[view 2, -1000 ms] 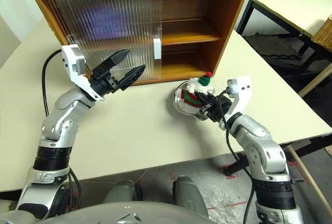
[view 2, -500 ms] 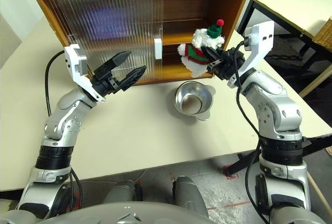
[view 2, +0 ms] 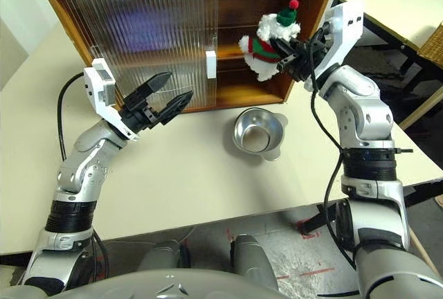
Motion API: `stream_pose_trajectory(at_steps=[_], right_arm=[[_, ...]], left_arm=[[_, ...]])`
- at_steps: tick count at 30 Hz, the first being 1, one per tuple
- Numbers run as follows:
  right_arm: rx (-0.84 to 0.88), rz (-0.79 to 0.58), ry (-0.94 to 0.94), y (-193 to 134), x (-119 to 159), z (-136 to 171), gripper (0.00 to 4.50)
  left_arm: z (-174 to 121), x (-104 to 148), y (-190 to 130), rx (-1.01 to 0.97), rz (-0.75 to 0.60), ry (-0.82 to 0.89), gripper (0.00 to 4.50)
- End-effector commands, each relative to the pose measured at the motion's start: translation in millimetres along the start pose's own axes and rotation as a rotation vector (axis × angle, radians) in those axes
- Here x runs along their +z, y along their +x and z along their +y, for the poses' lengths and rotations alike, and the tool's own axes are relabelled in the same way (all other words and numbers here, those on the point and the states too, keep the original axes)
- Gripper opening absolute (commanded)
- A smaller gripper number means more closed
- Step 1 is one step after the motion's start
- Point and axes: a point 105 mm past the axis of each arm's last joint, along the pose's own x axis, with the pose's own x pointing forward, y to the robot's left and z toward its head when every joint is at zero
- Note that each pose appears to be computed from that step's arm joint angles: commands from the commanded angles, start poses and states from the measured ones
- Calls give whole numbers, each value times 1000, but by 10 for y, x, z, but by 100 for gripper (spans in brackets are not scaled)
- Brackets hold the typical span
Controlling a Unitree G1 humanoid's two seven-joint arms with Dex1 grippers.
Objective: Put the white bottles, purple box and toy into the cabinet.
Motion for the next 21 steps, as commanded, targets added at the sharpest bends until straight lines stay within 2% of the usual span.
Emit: stream_pose_trajectory(at_steps=[1, 21], right_arm=[[15, -13, -21, 94, 19, -8, 29], [-12, 0, -78, 582, -150, -178, 28]], left_arm=[[-25, -17, -15, 3, 8, 4, 450], [-12, 7, -69, 47, 4, 10, 450]])
